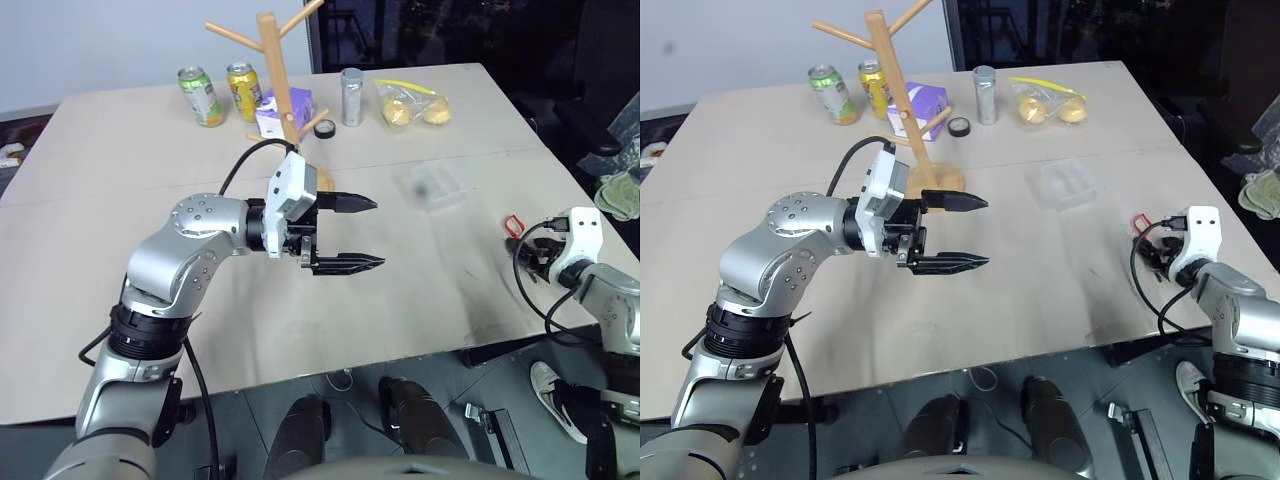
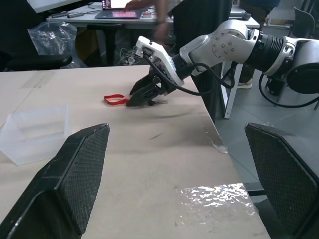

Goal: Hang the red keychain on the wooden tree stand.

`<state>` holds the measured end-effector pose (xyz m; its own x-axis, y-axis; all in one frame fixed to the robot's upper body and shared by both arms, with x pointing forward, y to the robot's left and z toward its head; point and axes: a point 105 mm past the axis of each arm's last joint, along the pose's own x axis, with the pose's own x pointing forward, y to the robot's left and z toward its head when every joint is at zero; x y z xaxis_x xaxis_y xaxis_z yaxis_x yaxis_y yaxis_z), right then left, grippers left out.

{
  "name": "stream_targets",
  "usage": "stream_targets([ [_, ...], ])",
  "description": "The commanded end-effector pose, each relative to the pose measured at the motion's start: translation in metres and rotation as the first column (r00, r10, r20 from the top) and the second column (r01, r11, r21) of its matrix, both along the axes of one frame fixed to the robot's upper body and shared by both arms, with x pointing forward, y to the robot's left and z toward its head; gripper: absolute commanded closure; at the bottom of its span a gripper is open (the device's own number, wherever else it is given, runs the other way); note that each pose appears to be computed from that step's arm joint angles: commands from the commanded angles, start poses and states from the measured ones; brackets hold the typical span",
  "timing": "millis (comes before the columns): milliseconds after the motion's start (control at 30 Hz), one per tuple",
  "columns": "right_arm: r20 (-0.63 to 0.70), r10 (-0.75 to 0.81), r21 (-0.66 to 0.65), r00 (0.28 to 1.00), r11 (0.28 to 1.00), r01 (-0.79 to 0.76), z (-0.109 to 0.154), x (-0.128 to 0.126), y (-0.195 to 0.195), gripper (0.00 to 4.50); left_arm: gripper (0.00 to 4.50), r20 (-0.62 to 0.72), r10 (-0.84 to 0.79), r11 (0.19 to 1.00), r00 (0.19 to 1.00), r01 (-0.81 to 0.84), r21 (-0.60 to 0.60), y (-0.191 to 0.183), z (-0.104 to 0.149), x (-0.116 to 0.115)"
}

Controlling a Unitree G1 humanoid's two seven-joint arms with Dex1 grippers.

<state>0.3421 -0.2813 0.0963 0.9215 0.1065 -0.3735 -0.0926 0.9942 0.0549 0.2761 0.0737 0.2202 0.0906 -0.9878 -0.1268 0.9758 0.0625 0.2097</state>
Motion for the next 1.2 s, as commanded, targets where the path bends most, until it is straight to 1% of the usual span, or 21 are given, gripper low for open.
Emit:
stream_targets([
  [33,-0.014,0.074,-0.030,0.997,0.997,-0.075,-0.005,-0.001,0.013,3.55,0.00,0.047,-0.024,1.000,0.999,0.024,-0.008,-0.003,0.012,-0.006],
  [67,-0.017,0.087,-0.039,0.996,0.995,-0.088,-0.005,-0.003,0.015,3.84,0.00,0.047,-0.025,1.000,0.999,0.025,-0.008,-0.003,0.012,-0.006],
  [100,-0.020,0.097,-0.051,0.995,0.994,-0.098,-0.005,-0.004,0.016,4.32,0.00,0.046,-0.025,1.000,0.999,0.025,-0.009,-0.003,0.012,-0.005],
  [133,-0.022,0.105,-0.064,0.994,0.992,-0.106,-0.006,-0.005,0.016,4.45,0.00,0.045,-0.025,1.000,0.999,0.025,-0.009,-0.003,0.012,-0.005],
  [300,-0.012,0.127,-0.127,0.992,0.984,-0.127,-0.004,-0.008,0.015,4.45,0.00,0.044,-0.014,1.000,0.999,0.015,-0.018,-0.002,0.014,-0.002],
  [400,0.021,0.185,-0.177,0.983,0.968,-0.178,0.004,-0.012,0.022,4.45,0.00,0.043,0.007,1.000,0.999,-0.006,-0.028,0.000,0.015,0.001],
  [533,0.174,0.284,-0.233,0.943,0.942,-0.241,0.037,-0.018,0.050,4.45,0.00,0.013,0.084,0.994,0.996,-0.083,-0.077,0.012,0.022,0.005],
  [600,0.268,0.322,-0.239,0.908,0.935,-0.261,0.054,-0.023,0.071,4.45,0.00,-0.021,0.139,0.983,0.990,-0.141,-0.119,0.020,0.027,0.005],
  [667,0.345,0.335,-0.241,0.877,0.935,-0.262,0.066,-0.029,0.091,4.45,0.00,-0.051,0.191,0.969,0.980,-0.197,-0.147,0.026,0.029,0.003],
  [767,0.483,0.353,-0.232,0.802,0.934,-0.272,0.087,-0.037,0.130,4.45,0.00,-0.087,0.285,0.935,0.954,-0.297,-0.194,0.037,0.030,-0.002],
  [833,0.539,0.377,-0.230,0.753,0.926,-0.299,0.098,-0.039,0.155,4.45,0.00,-0.102,0.352,0.903,0.930,-0.366,-0.224,0.044,0.031,-0.003],
  [933,0.620,0.420,-0.235,0.663,0.905,-0.354,0.116,-0.030,0.192,4.45,0.00,-0.130,0.498,0.802,0.857,-0.512,-0.308,0.065,0.041,0.001],
  [1000,0.639,0.438,-0.231,0.632,0.893,-0.385,0.120,-0.025,0.206,4.45,0.00,-0.147,0.553,0.750,0.820,-0.567,-0.340,0.074,0.044,0.002],
  [1033,0.649,0.461,-0.243,0.604,0.879,-0.410,0.124,-0.021,0.215,4.45,0.00,-0.157,0.580,0.722,0.799,-0.594,-0.356,0.080,0.046,0.003],
  [1100,0.666,0.492,-0.257,0.560,0.857,-0.447,0.131,-0.013,0.234,4.45,0.00,-0.158,0.622,0.686,0.767,-0.631,-0.363,0.089,0.046,0.002],
  [1200,0.685,0.507,-0.253,0.524,0.839,-0.481,0.138,-0.002,0.254,4.45,0.00,-0.142,0.644,0.678,0.752,-0.646,-0.350,0.094,0.046,-0.001],
])
